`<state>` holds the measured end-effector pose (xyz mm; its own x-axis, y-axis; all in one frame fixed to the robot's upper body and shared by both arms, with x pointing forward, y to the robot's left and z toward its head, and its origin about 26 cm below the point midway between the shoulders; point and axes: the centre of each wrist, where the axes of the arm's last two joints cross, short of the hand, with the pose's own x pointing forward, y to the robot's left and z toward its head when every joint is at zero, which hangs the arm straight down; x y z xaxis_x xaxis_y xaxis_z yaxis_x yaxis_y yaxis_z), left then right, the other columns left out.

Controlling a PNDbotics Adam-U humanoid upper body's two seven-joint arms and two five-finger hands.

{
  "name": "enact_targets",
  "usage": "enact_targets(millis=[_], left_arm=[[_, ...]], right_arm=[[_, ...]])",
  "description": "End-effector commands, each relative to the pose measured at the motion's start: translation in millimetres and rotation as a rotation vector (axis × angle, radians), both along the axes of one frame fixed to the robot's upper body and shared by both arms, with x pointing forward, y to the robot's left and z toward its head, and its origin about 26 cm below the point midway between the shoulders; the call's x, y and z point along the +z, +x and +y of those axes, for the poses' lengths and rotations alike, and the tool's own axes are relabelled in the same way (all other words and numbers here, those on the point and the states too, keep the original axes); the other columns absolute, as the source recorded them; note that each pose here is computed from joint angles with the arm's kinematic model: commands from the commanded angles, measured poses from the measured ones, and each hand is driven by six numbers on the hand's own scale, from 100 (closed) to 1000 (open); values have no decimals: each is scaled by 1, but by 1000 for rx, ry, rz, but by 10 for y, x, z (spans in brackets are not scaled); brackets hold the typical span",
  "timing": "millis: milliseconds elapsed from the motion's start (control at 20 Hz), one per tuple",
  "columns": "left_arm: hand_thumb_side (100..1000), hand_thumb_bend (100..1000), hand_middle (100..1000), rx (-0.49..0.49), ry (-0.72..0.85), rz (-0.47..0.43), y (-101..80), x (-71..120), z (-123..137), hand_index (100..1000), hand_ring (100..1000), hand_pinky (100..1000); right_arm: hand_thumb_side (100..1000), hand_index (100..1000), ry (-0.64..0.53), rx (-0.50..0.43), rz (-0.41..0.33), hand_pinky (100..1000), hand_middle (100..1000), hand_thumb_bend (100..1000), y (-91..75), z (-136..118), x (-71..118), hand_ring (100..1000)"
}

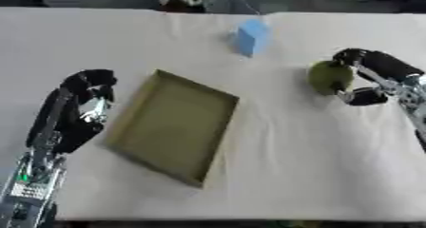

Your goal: Pick up objects on the table and place them in the box.

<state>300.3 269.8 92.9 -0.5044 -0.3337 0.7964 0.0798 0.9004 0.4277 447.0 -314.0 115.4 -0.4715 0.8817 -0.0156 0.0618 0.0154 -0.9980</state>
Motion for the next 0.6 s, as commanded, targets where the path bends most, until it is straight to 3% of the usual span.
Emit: enact_targets(millis=[50,150,300,600], left_arm=[[485,100,633,-3,15,-20,4,70,30,763,744,610],[485,100,632,-3,14,-20,4,70,30,763,743,609],[485,100,632,-3,13,-19,3,67,30,763,743,609],[485,100,632,-5,12,-19,4,68,25,763,743,609]], right_arm=[[178,391,43,-5,-157,839,738,100,22,-26,228,843],[138,334,83,-4,-229,824,681,100,23,-3,289,815],[101,326,142,-3,-319,817,652,100,31,46,399,801],[100,322,181,40,-380,817,642,100,82,213,588,797]])
